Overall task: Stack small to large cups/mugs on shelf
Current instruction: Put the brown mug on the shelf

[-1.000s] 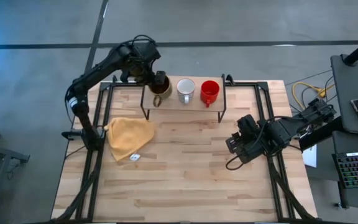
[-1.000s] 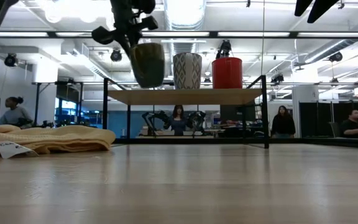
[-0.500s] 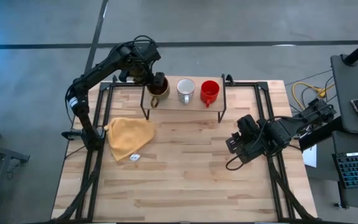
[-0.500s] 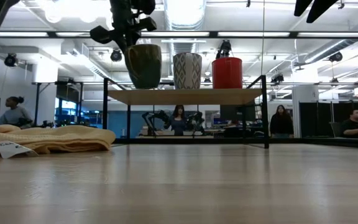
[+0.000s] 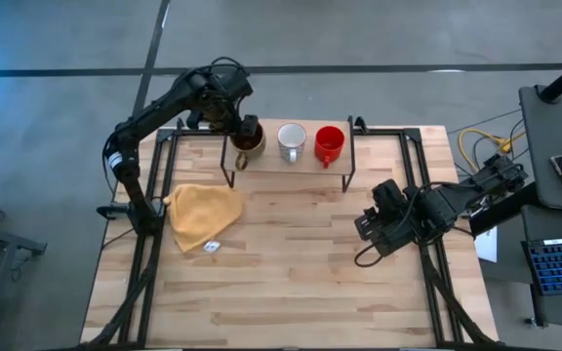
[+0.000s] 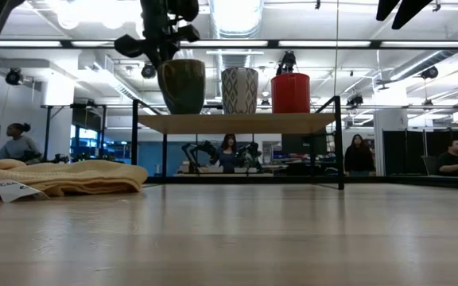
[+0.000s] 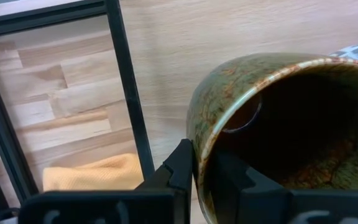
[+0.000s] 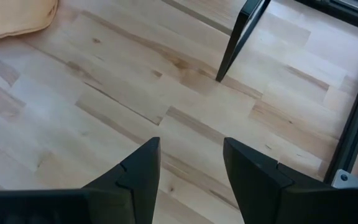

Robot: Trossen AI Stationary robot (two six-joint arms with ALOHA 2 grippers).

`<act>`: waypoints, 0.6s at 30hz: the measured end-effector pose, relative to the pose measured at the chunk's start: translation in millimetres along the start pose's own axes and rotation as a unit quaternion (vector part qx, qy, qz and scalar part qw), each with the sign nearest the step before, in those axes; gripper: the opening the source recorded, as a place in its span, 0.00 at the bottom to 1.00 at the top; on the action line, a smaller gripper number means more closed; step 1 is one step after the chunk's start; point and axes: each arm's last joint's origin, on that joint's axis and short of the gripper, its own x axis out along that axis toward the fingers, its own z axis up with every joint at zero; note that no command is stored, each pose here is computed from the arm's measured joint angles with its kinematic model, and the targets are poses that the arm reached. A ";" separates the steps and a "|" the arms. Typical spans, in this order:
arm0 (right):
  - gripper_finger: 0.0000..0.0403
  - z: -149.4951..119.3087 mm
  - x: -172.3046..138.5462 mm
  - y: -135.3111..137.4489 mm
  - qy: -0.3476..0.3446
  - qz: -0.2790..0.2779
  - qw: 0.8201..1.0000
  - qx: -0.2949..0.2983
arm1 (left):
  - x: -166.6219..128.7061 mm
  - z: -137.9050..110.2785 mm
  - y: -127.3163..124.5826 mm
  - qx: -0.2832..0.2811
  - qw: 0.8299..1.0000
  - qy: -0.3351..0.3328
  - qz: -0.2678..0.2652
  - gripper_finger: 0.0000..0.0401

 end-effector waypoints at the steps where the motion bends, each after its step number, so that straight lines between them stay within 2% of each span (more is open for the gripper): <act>1: 0.42 0.0 0.0 0.0 0.000 0.000 1.000 0.000 | 1.3 -0.1 0.0 0.000 1.000 0.002 0.002 0.04; 8: 0.42 0.0 0.0 0.0 0.000 0.000 1.000 0.000 | 6.8 -0.9 0.4 0.001 1.000 0.009 0.008 0.04; 18: 0.42 0.2 0.0 -0.2 -0.004 -0.001 1.000 -0.001 | 7.0 1.8 -2.6 0.006 1.000 -0.004 -0.008 0.04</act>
